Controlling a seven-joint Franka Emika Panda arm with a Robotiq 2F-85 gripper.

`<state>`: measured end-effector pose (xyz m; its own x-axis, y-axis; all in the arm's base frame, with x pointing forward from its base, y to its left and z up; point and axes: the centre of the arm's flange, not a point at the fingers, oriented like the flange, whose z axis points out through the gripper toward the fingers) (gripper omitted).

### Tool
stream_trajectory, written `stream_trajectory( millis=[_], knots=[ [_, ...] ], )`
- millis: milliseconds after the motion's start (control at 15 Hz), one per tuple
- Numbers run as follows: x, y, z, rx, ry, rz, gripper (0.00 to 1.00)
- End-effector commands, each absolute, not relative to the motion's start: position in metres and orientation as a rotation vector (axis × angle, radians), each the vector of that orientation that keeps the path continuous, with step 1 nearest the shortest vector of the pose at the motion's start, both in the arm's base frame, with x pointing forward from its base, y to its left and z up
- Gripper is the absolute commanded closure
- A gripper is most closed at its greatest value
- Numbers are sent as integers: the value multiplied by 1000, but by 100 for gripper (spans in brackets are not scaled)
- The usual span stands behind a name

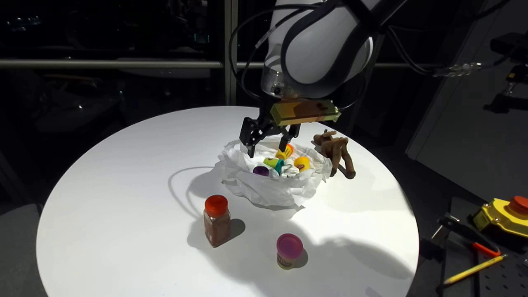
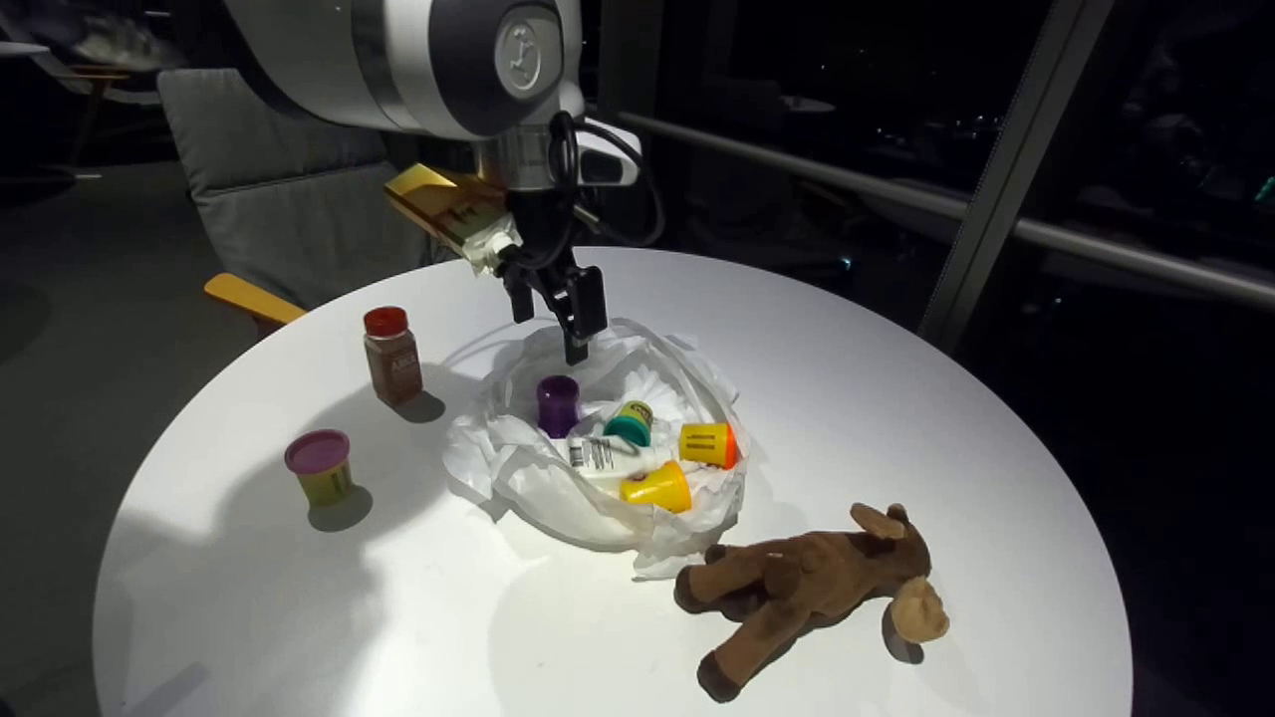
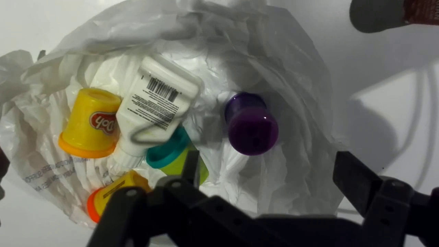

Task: Pick up the objects from the plastic and put them on the table

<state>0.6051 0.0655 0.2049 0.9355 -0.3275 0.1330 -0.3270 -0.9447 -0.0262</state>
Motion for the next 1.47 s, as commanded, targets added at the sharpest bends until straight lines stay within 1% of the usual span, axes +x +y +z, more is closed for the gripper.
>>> stream_trajectory(
  millis=[0,533,933,1000,1067,1200,1267,1400],
  knots=[
    [632,55,193,-3057,585,-164,0],
    [645,47,149,-3038,712,-82,0],
    [648,44,136,-3037,736,-43,0],
    [647,45,136,-3035,733,-39,21],
    [646,46,137,-3032,730,-34,25],
    [641,50,137,-3022,720,-13,41],
    [639,52,136,-3019,720,-6,51],
    [635,57,138,-3011,723,-9,65]
  ],
)
